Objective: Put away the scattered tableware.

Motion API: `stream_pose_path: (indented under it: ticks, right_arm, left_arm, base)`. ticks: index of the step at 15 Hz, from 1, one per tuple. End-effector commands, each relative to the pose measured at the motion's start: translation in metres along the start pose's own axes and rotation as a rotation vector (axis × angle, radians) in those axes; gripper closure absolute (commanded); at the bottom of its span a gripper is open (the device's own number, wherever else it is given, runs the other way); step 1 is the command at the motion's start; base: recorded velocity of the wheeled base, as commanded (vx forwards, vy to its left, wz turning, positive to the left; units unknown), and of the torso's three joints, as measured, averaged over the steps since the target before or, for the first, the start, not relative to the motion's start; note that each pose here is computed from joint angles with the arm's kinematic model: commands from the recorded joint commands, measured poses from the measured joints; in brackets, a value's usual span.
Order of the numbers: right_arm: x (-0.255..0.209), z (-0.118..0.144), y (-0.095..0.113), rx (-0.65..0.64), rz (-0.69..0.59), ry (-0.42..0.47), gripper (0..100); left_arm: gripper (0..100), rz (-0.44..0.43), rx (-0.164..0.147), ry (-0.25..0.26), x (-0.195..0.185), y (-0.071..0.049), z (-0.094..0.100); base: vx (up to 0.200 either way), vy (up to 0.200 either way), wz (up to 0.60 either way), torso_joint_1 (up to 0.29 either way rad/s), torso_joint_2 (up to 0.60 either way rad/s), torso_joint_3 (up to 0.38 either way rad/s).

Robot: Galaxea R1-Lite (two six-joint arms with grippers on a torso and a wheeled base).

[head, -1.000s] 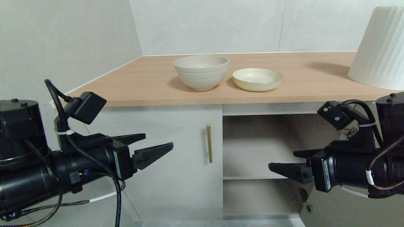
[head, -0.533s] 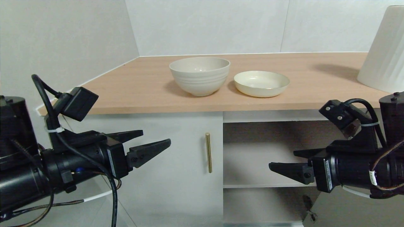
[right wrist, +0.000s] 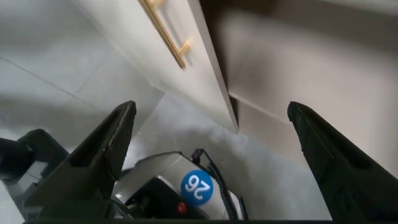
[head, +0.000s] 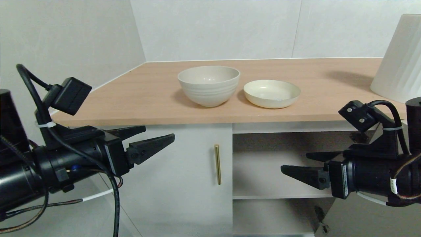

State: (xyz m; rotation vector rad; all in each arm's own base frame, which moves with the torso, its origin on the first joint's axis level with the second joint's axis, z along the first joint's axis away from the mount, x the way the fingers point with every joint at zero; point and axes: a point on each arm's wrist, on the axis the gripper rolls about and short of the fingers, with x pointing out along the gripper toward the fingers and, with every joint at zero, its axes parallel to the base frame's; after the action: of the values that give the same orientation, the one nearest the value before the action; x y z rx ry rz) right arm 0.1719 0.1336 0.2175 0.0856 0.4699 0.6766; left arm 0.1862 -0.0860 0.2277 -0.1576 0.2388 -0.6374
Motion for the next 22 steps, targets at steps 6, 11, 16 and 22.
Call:
stream_pose_path:
  ticks: [6,11,16,22]
  right_arm:
    - [0.000,-0.001,-0.002,0.002,-0.007,0.005,0]
    - [0.006,-0.002,-0.006,0.010,-0.023,0.020,0]
    - [0.011,-0.001,-0.009,0.015,-0.036,0.018,0]
    - [0.037,0.010,-0.018,0.043,-0.079,-0.033,0]
  left_arm:
    - [0,-0.002,-0.092,0.040,0.016,0.005,-0.002]
    - [0,0.017,-0.206,0.071,0.033,0.010,-0.005]
    - [0,0.045,-0.322,0.112,0.053,0.016,-0.011]
    - [0,0.167,-0.451,0.122,0.071,0.031,-0.012]
  base:
    - [0.000,0.000,0.00,0.137,-0.45,-0.302]
    - [0.000,0.000,0.00,0.181,-0.47,-0.289]
    - [0.000,0.000,0.00,0.208,-0.48,-0.288]
    - [0.000,0.000,0.00,0.062,-0.13,-0.075]
